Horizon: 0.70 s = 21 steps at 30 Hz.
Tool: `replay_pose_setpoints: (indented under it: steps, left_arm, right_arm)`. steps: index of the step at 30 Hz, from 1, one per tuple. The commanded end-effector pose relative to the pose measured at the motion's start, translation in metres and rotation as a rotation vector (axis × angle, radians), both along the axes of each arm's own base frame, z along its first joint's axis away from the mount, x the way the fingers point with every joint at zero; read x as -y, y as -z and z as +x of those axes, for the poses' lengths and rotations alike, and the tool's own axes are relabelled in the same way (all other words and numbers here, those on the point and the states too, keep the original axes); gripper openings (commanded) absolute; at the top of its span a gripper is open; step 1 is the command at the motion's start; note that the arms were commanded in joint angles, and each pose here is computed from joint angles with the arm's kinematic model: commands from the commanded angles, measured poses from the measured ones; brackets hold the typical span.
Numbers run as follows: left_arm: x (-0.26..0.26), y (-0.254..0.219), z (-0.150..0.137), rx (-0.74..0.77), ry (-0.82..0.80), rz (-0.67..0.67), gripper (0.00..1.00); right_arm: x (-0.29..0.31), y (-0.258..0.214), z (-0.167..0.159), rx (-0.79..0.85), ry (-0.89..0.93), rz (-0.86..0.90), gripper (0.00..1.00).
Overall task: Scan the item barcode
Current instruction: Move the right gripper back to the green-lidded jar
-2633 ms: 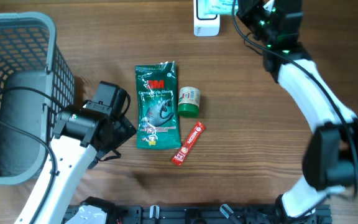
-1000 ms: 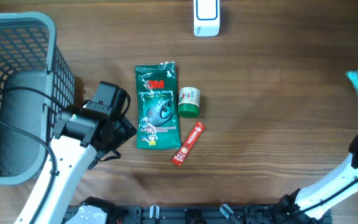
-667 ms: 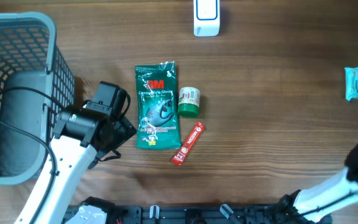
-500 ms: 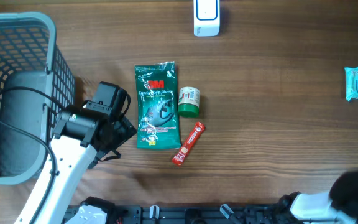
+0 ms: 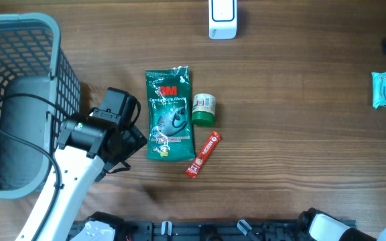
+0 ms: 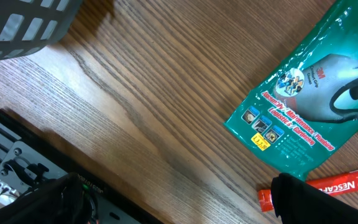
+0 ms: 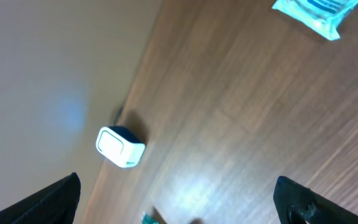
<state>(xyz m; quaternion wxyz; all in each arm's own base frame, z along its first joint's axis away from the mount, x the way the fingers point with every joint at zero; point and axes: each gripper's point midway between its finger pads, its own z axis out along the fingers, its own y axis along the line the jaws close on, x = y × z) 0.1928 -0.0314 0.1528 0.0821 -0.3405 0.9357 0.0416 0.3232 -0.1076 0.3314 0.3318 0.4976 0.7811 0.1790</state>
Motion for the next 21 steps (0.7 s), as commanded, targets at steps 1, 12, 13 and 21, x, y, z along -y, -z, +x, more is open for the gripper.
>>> replay_pose_setpoints:
  steps: [1, 12, 13, 21]
  left_arm:
    - [0.0, 0.0, 0.0, 0.002, -0.012, 0.0, 1.0]
    - [0.0, 0.0, 0.0, 0.002, -0.012, 0.001, 1.0]
    - [0.0, 0.0, 0.0, 0.002, -0.012, 0.001, 1.0]
    - [0.0, 0.0, 0.0, 0.002, -0.012, 0.001, 1.0]
  right_arm:
    - [-0.006, -0.001, -0.004, -0.007, -0.05, -0.027, 1.0]
    - [-0.041, 0.011, -0.018, -0.058, -0.288, -0.008, 1.0]
    - [-0.049, 0.01, -0.018, -0.049, -0.339, -0.009, 1.0]
    - [-0.153, 0.024, -0.016, -0.073, -0.7, 0.007, 1.0]
